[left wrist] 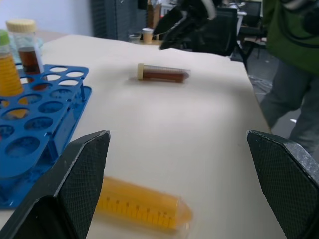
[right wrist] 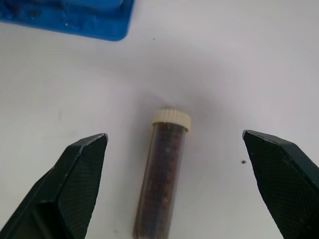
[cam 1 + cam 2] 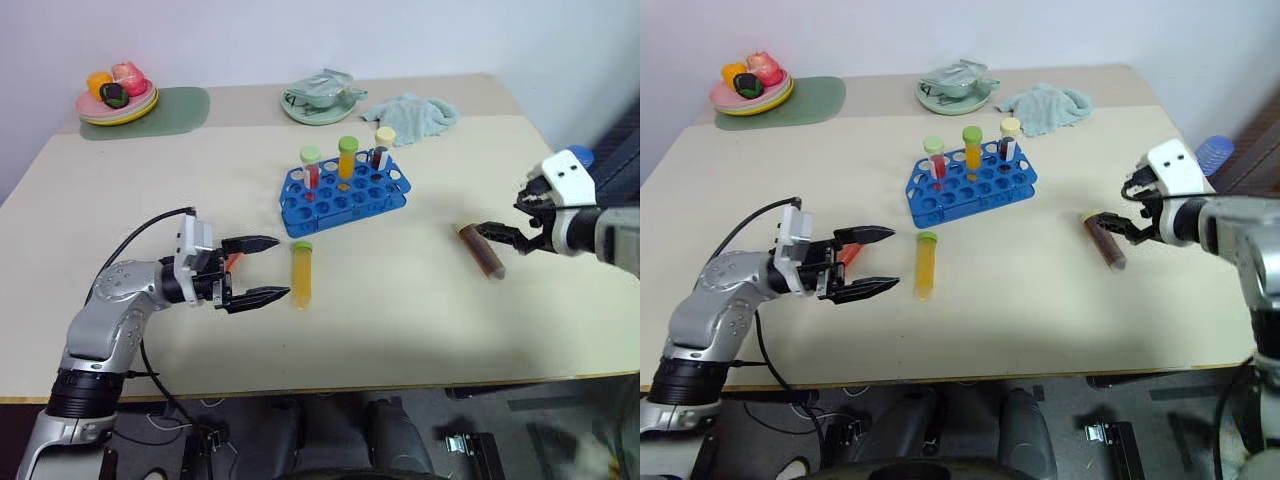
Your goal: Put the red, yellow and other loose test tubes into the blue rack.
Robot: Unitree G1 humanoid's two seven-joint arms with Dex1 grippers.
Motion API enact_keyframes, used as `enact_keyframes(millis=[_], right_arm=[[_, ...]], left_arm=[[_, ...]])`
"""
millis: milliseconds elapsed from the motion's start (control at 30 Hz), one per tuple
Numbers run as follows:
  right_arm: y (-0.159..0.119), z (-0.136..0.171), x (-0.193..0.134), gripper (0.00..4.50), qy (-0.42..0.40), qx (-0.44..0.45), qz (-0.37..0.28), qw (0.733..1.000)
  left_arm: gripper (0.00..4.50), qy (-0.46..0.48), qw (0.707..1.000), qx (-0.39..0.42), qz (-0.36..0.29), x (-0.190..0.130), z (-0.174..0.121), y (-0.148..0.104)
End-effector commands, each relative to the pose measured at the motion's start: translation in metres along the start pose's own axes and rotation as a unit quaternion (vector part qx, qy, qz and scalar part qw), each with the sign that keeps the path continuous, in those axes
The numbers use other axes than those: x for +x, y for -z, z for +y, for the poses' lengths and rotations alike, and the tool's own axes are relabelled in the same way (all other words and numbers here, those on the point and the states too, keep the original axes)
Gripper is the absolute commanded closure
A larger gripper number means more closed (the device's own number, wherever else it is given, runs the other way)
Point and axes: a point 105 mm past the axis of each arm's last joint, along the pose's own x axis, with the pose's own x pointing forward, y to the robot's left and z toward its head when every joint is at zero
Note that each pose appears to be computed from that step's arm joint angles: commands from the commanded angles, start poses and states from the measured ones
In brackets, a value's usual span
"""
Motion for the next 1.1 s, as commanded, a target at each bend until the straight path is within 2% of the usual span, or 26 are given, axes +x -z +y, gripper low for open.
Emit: enact_keyframes(millis=[33, 367, 633, 900, 1000, 1100], right_arm=[[-0.001, -0.008, 0.009, 0.07, 0.0, 0.032, 0.049, 0.998], [0.0, -0.015, 0.032, 0.07, -0.003, 0.062, 0.119, 0.991], [-0.003, -0.007, 0.048, 0.07, -0.027, 0.067, 0.138, 0.988], [0.004, -0.004, 0.062, 0.07, -0.033, 0.062, 0.158, 0.985], [0.006, -0.002, 0.066, 1.31, -0.035, 0.059, 0.161, 0.985], [0.006, 0.0, 0.069, 2.88, -0.04, 0.056, 0.163, 0.984]], left_arm=[[0.04, 0.014, 1.0, 0.015, -0.008, 0.006, -0.003, -0.006], [0.04, 0.037, 0.999, 0.029, 0.007, 0.011, -0.013, 0.0], [0.04, 0.042, 0.998, 0.035, 0.009, 0.012, -0.019, -0.004], [0.04, 0.037, 0.999, 0.032, 0.01, 0.011, -0.025, -0.005], [0.0, 0.032, 0.999, 0.032, 0.009, 0.011, -0.026, -0.006], [0.0, 0.029, 0.999, 0.032, 0.01, 0.01, -0.026, -0.006]])
